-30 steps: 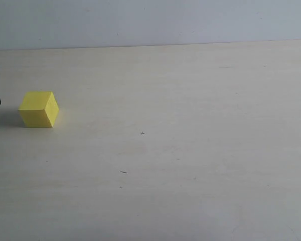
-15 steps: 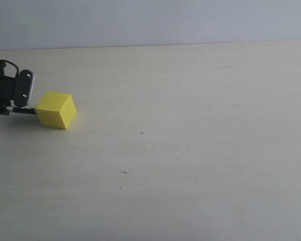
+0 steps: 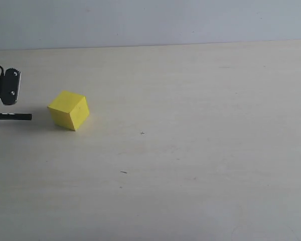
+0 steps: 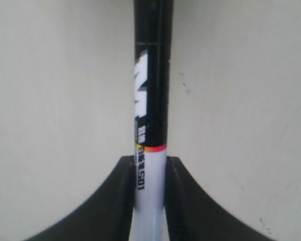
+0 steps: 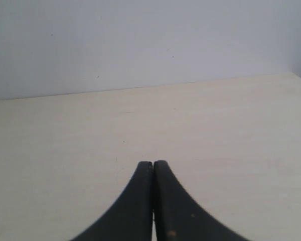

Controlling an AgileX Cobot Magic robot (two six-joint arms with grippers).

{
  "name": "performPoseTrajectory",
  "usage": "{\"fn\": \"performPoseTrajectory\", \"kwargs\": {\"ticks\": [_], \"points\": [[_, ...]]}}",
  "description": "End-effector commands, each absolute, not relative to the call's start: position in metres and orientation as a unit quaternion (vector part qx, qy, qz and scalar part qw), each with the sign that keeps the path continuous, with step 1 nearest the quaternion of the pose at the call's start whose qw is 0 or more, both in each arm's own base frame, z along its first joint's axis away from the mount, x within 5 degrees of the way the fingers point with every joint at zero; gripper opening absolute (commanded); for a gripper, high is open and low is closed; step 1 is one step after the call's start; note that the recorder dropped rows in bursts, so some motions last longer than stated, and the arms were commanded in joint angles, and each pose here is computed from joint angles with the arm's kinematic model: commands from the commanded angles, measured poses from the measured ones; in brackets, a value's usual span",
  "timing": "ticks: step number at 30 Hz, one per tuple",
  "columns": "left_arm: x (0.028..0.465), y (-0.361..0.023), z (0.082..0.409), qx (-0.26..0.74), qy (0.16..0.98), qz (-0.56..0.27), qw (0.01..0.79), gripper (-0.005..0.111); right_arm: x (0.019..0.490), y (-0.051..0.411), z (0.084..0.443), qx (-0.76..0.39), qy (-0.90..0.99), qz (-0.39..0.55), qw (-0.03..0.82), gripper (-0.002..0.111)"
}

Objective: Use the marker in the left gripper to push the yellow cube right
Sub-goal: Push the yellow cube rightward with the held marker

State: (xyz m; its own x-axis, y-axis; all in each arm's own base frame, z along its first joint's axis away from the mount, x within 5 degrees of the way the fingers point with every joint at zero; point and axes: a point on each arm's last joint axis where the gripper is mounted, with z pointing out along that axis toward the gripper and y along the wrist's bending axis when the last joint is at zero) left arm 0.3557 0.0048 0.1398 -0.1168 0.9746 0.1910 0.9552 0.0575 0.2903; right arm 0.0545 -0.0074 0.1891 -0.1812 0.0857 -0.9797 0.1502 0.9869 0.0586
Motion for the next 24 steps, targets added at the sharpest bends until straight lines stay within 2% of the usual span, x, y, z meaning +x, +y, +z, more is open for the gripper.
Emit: {"fn": "performPoseTrajectory", "kwargs": {"ticks": [1, 8, 11, 19, 22, 24], "points": [[0.354, -0.019, 0.144, 0.670, 0.722, 0.164, 0.043, 0.000, 0.054, -0.008, 0.189, 0.078, 0.764, -0.028, 0.640, 0.000], [0.346, -0.079, 0.144, 0.712, 0.683, 0.143, 0.070, 0.000, 0.054, -0.008, 0.189, 0.078, 0.764, -0.028, 0.640, 0.000], [0.346, -0.076, 0.145, 0.694, 0.701, 0.146, 0.070, 0.000, 0.054, -0.008, 0.189, 0.079, 0.764, -0.028, 0.640, 0.000], [0.340, -0.054, 0.144, 0.656, 0.742, 0.140, 0.011, 0.000, 0.054, -0.008, 0.189, 0.078, 0.764, -0.029, 0.640, 0.000], [0.341, -0.060, 0.144, 0.656, 0.741, 0.141, 0.023, 0.000, 0.054, -0.008, 0.189, 0.078, 0.764, -0.029, 0.640, 0.000], [0.345, -0.073, 0.144, 0.646, 0.746, 0.146, 0.063, 0.000, 0.054, -0.008, 0.189, 0.078, 0.764, -0.028, 0.640, 0.000]]}}
